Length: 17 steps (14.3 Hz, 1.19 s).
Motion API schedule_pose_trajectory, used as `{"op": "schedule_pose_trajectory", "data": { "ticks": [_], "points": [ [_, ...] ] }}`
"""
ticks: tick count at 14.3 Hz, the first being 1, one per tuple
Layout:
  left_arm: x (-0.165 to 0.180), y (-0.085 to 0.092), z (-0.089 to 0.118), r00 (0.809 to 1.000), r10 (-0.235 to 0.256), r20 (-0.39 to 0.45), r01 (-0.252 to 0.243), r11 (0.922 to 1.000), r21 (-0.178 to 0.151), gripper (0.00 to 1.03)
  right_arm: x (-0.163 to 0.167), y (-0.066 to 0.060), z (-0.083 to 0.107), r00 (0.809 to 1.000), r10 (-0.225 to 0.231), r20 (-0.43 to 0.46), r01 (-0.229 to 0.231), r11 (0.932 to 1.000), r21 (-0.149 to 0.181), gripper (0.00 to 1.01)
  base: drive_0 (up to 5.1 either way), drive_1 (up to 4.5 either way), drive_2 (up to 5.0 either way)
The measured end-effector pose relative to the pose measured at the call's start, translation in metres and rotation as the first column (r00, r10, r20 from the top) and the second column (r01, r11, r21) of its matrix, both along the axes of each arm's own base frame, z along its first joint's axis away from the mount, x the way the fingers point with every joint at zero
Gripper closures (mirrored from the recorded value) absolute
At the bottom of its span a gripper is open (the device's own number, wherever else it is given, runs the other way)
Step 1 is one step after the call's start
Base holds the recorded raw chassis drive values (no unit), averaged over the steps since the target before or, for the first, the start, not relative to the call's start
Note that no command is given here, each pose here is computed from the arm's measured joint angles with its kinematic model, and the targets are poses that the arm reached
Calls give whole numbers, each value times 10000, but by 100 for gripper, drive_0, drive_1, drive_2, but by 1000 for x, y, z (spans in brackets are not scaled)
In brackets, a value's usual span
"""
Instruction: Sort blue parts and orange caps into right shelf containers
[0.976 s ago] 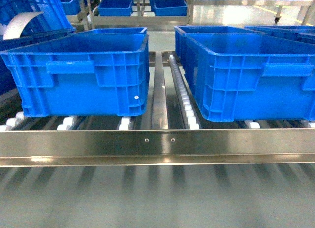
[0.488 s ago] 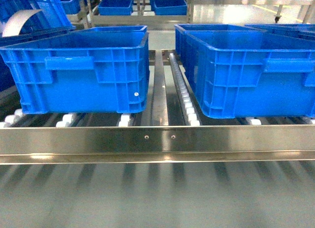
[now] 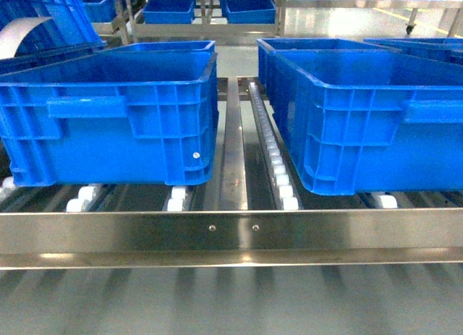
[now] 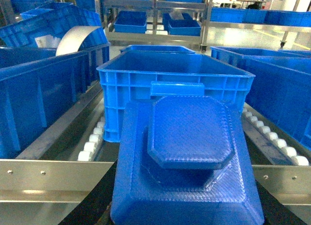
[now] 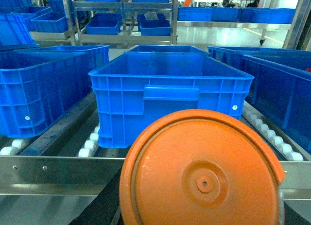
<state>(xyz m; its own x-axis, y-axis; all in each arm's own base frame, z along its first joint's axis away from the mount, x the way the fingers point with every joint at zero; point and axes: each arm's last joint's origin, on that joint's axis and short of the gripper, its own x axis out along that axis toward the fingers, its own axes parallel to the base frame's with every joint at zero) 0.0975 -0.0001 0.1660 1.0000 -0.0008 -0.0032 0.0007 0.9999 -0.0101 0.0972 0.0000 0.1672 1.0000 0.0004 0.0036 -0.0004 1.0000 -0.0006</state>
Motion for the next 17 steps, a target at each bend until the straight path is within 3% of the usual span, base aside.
{"op": "schedule_pose_trajectory", "data": {
  "ticks": [8,17],
  "points": [
    [0,0,0,10000,0,-4,0,10000,-4,62,0,0,0,10000,0,31,0,10000,0,58,-12,420,-444],
    [0,0,0,10000,4,-4,-4,10000,-4,62,0,0,0,10000,0,-15,0,10000,0,58,0,0,0]
  ]
}}
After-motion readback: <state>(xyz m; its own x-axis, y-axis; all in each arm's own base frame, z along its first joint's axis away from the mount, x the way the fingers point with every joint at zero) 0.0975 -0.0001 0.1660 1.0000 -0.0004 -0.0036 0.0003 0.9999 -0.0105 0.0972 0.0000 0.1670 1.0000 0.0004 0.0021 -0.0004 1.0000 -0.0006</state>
